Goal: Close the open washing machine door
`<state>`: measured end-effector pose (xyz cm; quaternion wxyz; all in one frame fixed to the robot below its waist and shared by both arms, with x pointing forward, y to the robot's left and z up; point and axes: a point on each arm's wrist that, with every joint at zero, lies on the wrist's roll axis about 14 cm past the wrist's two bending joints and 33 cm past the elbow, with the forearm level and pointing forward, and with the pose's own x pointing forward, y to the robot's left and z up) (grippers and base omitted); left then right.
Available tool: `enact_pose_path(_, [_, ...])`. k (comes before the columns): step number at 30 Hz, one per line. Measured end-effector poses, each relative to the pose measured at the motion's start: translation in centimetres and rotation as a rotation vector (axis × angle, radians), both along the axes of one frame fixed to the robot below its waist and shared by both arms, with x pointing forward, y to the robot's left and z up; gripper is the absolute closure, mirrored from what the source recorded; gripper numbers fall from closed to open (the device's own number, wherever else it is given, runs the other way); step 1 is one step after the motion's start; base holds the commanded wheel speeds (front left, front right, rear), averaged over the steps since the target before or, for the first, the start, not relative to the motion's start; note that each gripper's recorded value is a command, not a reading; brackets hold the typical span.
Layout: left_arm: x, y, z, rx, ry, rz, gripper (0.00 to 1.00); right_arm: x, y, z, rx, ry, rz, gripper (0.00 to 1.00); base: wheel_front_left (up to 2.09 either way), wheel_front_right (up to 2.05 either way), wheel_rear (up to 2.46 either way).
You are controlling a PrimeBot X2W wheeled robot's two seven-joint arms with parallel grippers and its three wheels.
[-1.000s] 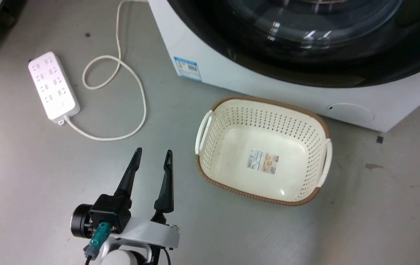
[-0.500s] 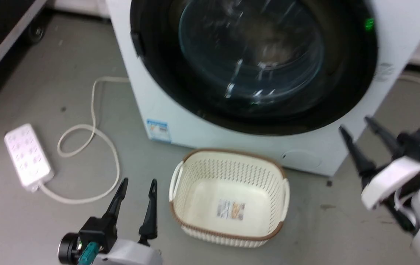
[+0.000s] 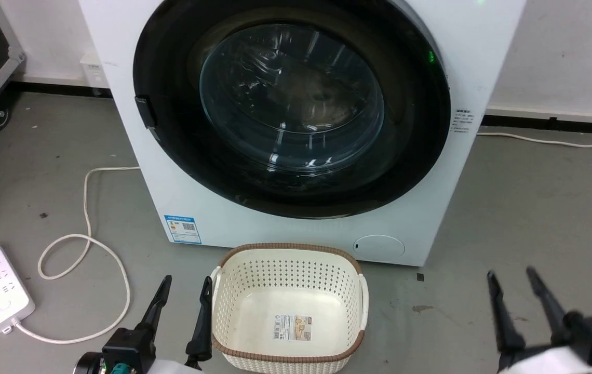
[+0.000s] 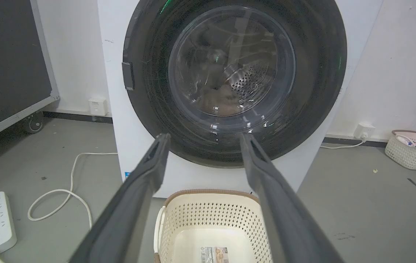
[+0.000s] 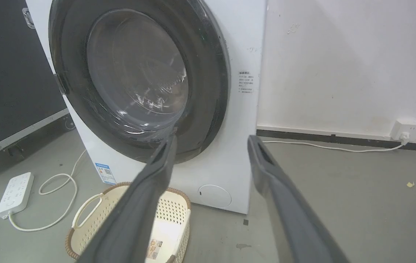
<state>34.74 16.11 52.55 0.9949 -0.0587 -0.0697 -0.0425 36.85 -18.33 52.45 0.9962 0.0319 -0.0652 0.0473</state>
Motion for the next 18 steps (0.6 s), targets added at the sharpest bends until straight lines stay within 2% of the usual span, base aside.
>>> enact_pose_path(4, [0.1,-0.1,-0.3,0.004,0.011,-0.004,0.0,-1.2,0.0,-1.2,-0.003,0.034,-0.019,0.0,0.0,0.0,0.0])
enact_pose_path(12, [0.2,-0.2,-1.2,0.007,0.038,-0.014,0.0,-1.6,0.5,-1.4,0.001,0.04,-0.017,0.0,0.0,0.0,0.0])
enact_pose_path(13, [0.2,-0.3,-1.4,0.006,0.042,-0.018,1.0,-1.6,0.5,-1.3,0.001,0.041,-0.016,1.0,0.0,0.0,0.0])
enact_pose_path(18, [0.2,-0.4,-1.4,0.004,0.046,-0.019,1.0,-1.5,0.5,-1.3,0.001,0.04,-0.016,1.0,0.0,0.0,0.0])
